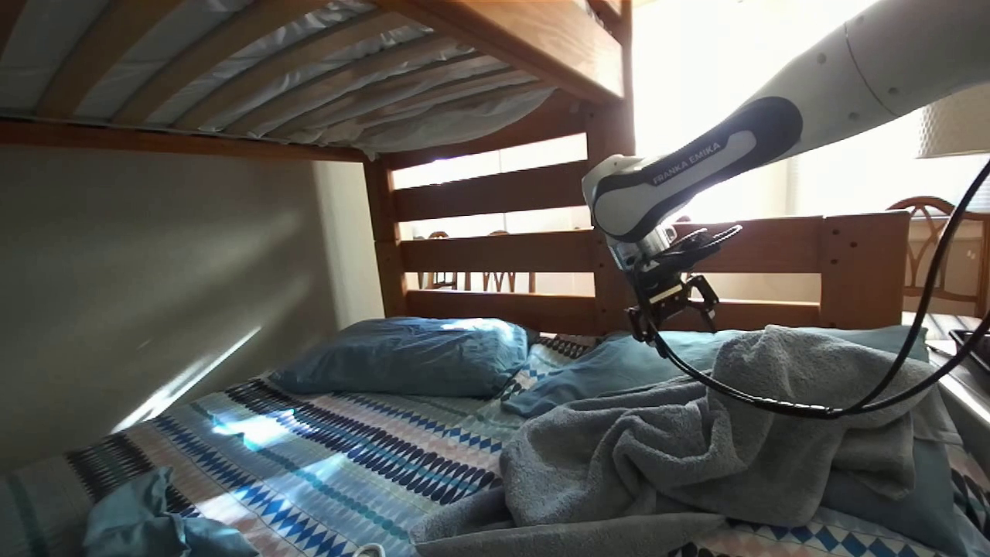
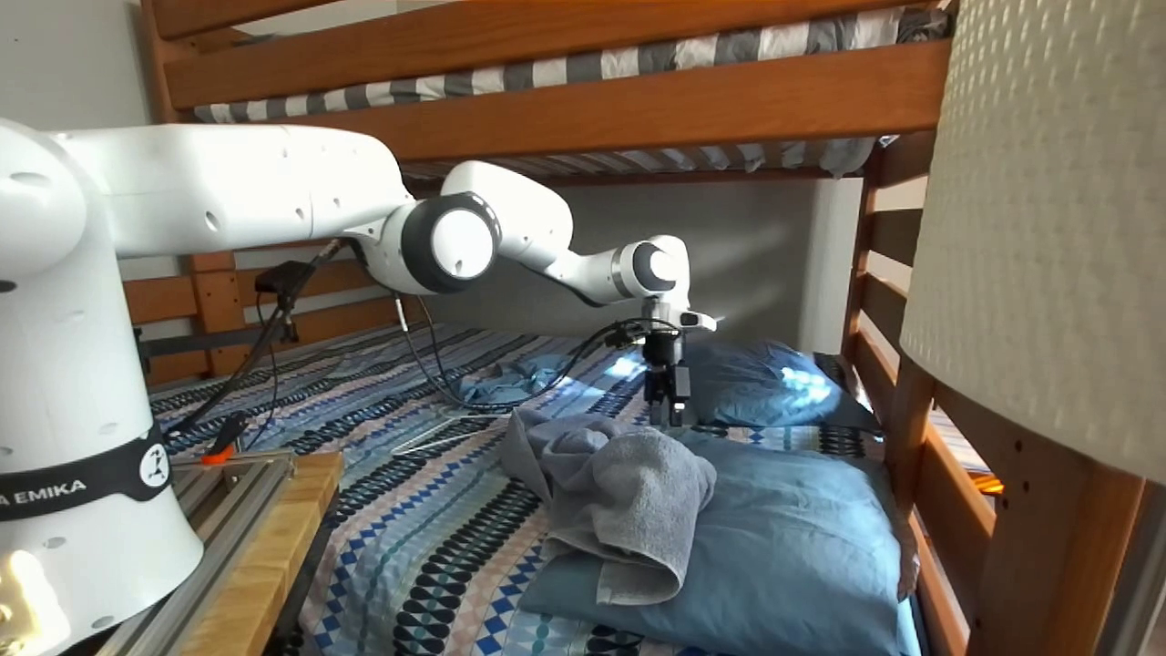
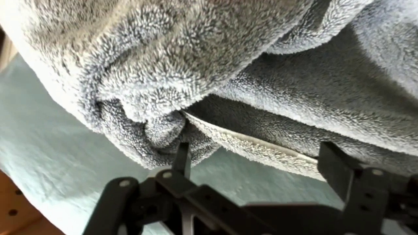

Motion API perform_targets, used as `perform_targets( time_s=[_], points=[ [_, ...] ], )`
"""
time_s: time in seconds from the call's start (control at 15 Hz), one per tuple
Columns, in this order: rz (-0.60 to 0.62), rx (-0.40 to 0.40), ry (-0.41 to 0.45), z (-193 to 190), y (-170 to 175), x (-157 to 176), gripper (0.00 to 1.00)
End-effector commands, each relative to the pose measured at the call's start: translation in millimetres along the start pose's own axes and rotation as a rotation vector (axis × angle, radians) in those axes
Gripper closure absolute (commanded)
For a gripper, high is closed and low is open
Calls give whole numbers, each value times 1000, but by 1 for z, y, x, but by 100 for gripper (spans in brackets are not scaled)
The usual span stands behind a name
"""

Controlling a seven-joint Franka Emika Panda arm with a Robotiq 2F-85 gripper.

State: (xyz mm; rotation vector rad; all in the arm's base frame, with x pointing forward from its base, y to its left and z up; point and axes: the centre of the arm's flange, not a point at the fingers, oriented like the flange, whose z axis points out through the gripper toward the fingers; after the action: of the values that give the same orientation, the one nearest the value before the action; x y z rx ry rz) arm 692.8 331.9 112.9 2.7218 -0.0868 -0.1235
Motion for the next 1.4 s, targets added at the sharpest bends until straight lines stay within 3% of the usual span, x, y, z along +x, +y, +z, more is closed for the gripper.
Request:
perform_targets(
  time_s=[0.0, 0.13, 0.4, 0.73, 1.27, 1.33],
  points=[
    [189, 20, -60, 11, 32, -52, 0],
    [157, 27, -74, 15, 22, -49, 0],
    [-74, 38, 18, 21, 3, -43, 0],
    [-349, 22, 24, 36, -15, -45, 0],
    [-781, -43, 20, 44, -4, -38, 0],
    [-689, -20, 0, 39, -28, -13, 0]
  ],
)
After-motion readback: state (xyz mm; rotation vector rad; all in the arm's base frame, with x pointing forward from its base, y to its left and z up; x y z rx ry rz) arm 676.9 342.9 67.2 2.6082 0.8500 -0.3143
